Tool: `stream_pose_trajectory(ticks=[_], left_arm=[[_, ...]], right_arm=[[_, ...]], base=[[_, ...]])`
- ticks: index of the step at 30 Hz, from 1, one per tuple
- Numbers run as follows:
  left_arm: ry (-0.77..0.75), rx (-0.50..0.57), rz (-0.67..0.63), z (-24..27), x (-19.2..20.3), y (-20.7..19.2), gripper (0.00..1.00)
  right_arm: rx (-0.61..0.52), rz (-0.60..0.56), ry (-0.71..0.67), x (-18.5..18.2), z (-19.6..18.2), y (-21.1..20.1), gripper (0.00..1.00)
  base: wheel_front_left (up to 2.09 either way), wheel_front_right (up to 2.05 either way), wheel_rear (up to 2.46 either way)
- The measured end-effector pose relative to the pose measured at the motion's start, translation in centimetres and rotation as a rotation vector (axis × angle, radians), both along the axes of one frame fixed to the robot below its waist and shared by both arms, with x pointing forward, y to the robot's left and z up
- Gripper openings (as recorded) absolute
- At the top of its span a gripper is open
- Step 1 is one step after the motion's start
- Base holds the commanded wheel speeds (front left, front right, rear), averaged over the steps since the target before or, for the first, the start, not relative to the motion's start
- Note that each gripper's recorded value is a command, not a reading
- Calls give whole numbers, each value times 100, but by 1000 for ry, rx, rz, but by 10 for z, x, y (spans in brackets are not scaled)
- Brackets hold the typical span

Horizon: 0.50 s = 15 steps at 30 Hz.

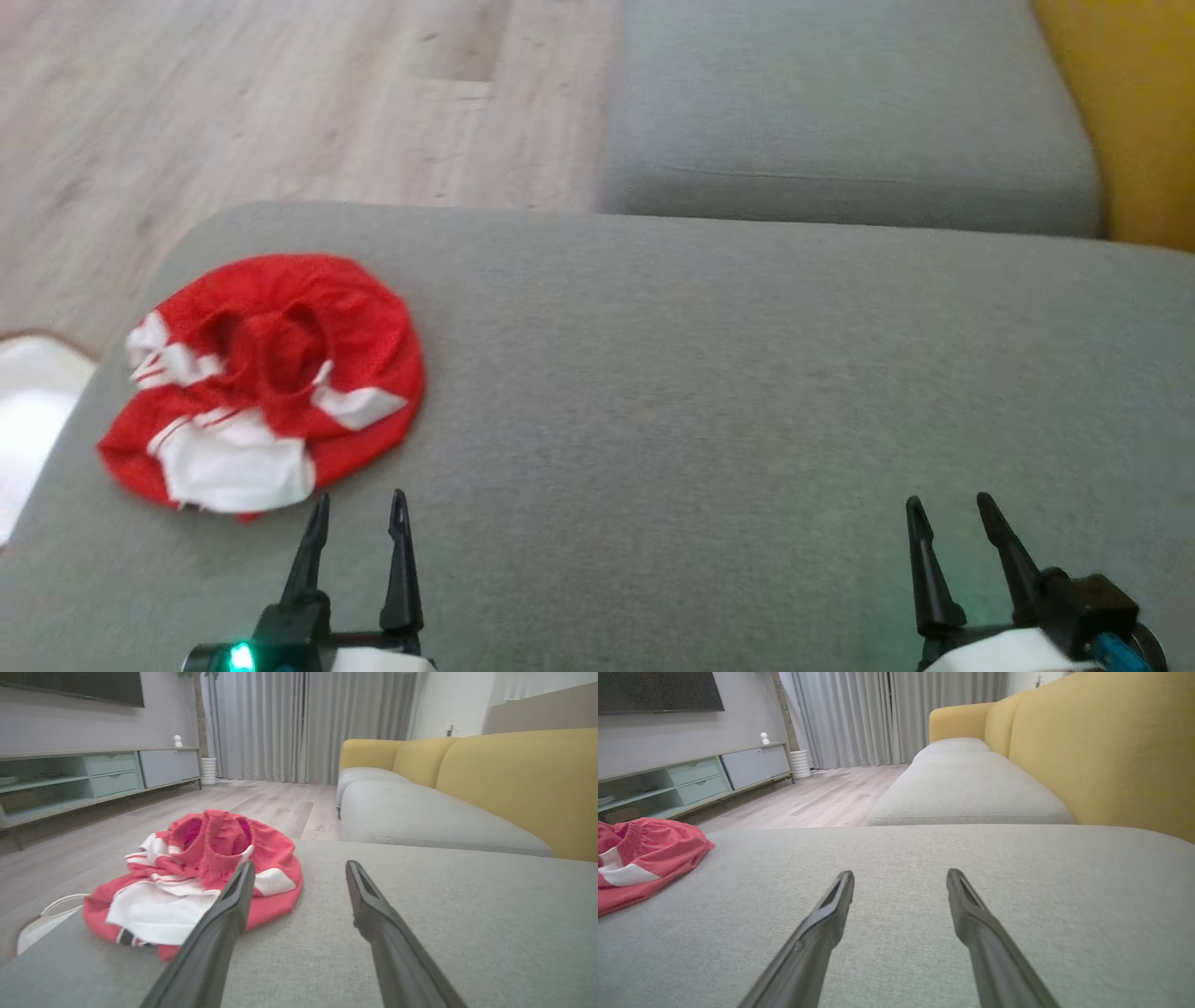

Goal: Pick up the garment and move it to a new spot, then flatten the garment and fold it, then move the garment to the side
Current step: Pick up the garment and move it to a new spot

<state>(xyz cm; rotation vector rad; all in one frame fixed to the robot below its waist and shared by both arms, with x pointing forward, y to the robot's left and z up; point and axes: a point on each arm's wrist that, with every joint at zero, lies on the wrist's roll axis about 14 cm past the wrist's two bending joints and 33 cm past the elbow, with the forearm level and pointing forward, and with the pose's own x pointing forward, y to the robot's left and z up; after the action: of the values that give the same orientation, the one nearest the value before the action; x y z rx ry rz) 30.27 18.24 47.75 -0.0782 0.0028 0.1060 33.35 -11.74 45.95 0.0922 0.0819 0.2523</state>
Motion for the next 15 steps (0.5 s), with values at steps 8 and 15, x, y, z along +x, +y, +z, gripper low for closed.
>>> stream_pose_trajectory(ticks=[8, 15], left_arm=[[27, 7, 189, -9, -32, 52, 100], [57, 8, 402, -17, -76, 105, 100]], right_arm=[[-1, 145, 15, 16, -2, 46, 100], [-3, 292, 41, 27, -9, 95, 100]], base=[[0, 0, 0], [0, 0, 0]])
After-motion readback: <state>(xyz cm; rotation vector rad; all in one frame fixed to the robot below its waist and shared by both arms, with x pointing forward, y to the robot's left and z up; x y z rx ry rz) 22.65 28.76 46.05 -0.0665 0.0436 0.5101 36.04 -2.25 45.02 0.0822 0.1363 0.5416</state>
